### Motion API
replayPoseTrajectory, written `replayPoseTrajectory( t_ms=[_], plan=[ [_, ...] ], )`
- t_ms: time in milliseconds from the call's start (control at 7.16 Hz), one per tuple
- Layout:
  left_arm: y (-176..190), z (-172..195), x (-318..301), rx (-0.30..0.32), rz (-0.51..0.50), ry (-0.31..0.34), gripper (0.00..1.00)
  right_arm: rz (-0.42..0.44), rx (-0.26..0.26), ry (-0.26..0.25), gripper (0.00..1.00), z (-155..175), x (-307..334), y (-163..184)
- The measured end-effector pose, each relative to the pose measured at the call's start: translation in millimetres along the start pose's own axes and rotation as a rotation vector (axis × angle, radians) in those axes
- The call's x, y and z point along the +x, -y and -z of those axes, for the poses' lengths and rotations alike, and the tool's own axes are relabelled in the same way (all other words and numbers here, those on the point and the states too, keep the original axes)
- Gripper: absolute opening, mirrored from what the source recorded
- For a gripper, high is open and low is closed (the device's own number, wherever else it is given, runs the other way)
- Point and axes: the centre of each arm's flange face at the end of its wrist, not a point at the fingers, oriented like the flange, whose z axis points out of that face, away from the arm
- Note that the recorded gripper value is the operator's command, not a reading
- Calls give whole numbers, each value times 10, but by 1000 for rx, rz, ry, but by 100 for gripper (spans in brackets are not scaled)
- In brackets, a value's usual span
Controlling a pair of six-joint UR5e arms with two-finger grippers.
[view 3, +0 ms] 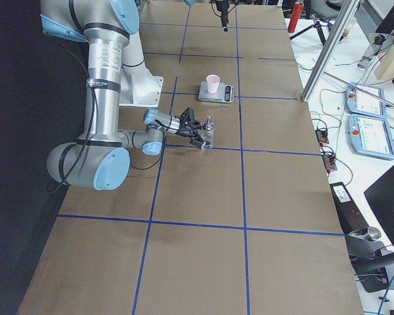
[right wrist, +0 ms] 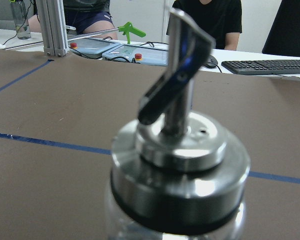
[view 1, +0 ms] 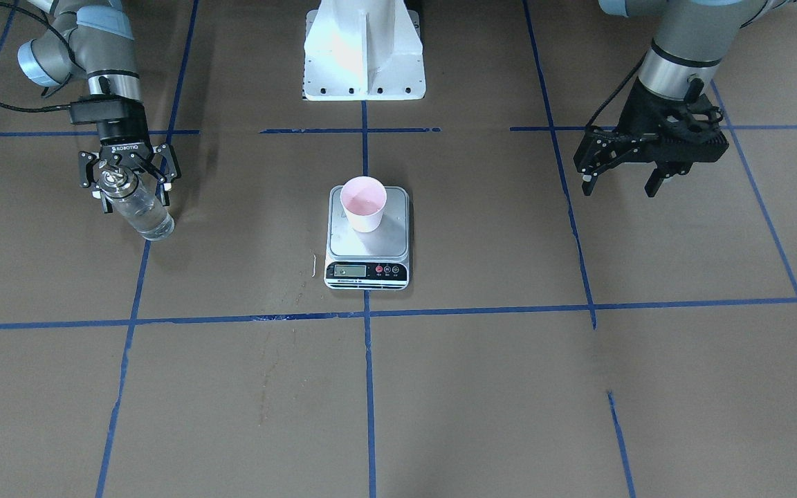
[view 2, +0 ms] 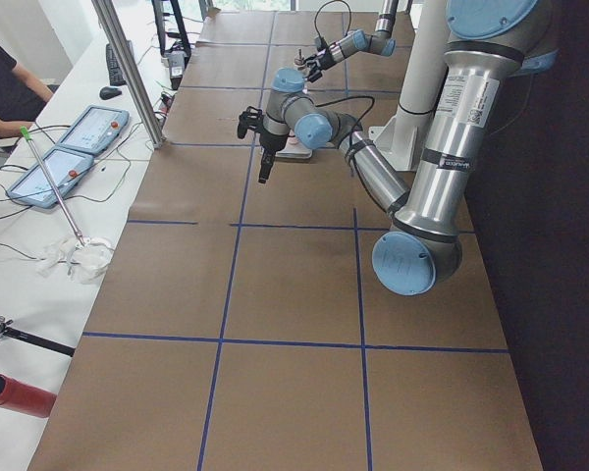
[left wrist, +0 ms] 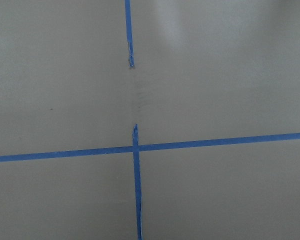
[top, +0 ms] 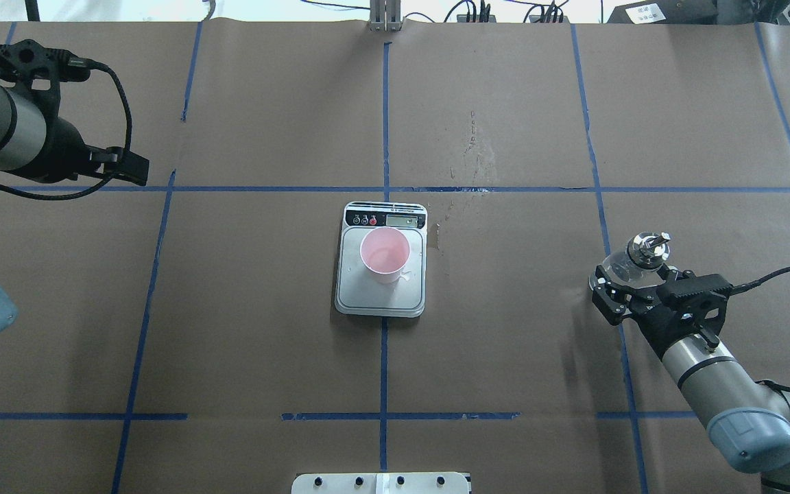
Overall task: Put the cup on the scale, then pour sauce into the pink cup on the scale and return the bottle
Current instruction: 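Lower the glass bottle back to its spot with the right gripper, then open the right gripper and pull it back from the bottle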
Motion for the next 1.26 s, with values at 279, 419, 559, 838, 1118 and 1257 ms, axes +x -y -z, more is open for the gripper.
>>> replayPoseTrajectory(
  t_ms=[279,419,559,838,1118,1257],
  plan=[
    [-2,1,3,0,2,0,100,14,-17,10,100,61,14,-91],
    [-2,4,3,0,2,-1,100,30,-32,12,100,118,83,-153],
    [-2,6,3,0,2,-1,100,40,-47,17,100,200,157,-201],
    [-2,7,4,0,2,-2,100,21,-78,38,100,344,174,-295],
    [-14,34,7,1,4,-4,100,15,-124,62,100,559,275,-326],
    [-20,54,12,3,4,-6,100,11,-162,75,100,689,378,-319]
  ],
)
